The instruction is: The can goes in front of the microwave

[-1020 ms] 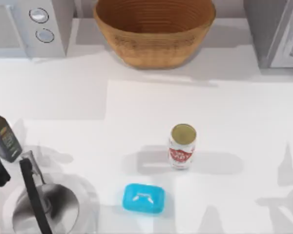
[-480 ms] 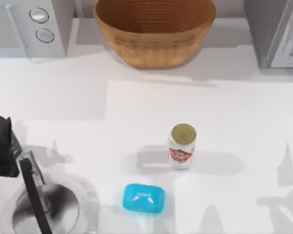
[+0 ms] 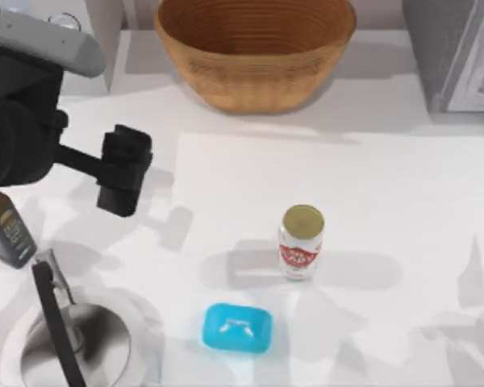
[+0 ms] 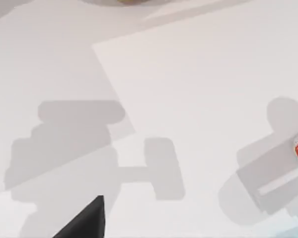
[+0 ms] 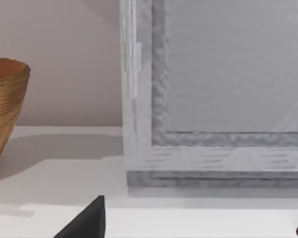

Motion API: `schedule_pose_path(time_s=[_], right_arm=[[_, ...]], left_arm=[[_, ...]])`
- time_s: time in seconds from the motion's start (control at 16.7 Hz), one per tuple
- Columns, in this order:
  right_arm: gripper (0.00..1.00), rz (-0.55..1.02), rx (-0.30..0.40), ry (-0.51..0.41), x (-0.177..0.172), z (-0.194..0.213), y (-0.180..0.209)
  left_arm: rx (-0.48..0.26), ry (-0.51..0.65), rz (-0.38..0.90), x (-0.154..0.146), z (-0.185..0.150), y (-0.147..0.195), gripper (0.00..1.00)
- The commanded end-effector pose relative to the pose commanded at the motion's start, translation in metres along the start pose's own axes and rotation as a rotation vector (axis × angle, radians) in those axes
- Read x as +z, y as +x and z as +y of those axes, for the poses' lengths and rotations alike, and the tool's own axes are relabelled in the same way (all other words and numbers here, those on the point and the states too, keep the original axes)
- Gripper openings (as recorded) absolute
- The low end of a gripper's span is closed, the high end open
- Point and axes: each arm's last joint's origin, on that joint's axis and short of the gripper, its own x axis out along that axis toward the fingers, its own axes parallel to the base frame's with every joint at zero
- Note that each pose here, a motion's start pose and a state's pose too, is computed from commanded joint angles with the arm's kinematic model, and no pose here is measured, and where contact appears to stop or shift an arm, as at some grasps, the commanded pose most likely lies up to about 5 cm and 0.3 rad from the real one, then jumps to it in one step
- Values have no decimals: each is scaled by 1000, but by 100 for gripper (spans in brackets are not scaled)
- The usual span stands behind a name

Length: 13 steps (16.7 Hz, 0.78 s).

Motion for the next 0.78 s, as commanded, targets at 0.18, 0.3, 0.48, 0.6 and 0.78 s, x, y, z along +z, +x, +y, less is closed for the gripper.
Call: schedule_pose_path(time_s=[0.18,0.3,0.48,0.6,0.78], right_arm=[[100,0,0,0,0,0,0],[100,0,0,0,0,0,0],[100,0,0,0,0,0,0],[100,0,0,0,0,0,0],[100,0,0,0,0,0,0]], left_arm=[[-85,81,216,53,-34,43,100],[-116,135,347,77,-61,79,100],[-128,209,521,93,-100,133,100],[-118,250,619,93,-122,164,100],[-92,296,732,85,-143,200,100]])
